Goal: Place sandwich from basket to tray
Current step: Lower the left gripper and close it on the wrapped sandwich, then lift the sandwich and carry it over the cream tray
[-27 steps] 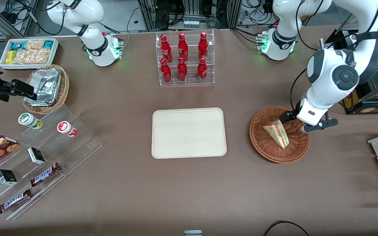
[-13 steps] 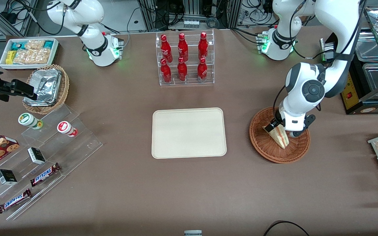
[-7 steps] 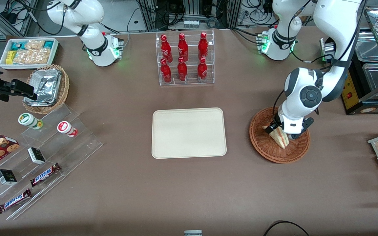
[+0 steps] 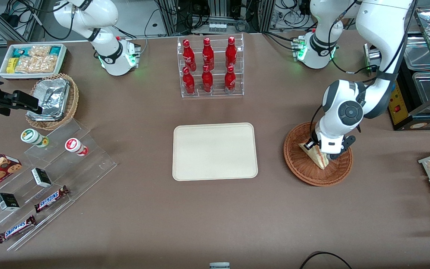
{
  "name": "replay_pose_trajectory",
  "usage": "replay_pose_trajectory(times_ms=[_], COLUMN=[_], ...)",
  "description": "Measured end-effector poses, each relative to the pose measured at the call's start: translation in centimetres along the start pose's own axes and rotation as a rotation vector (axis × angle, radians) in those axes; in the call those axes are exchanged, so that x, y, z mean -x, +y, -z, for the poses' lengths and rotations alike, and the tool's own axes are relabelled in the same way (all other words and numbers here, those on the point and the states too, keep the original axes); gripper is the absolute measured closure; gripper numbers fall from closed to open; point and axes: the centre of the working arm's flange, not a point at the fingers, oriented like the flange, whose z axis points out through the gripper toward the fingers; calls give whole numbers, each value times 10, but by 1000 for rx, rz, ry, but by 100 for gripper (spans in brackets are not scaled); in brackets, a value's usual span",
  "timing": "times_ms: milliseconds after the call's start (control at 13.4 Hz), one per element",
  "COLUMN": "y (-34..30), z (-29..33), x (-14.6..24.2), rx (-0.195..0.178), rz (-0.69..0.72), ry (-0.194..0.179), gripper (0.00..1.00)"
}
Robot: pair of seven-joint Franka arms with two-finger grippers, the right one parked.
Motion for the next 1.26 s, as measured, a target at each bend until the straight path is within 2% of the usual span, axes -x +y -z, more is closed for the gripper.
replay_pose_trajectory(times_ms=[149, 446, 521, 818, 1041, 1264], y=[3, 28, 39, 87, 141, 192], z=[6, 57, 70, 85, 90, 72], x=[-3, -8, -1, 59, 125, 183], rx=[0, -51, -55, -47, -20, -12], rz=[-3, -24, -44, -172, -304, -447], ry=[6, -12, -10, 12, 30, 19], gripper=[74, 86, 86, 86, 86, 86])
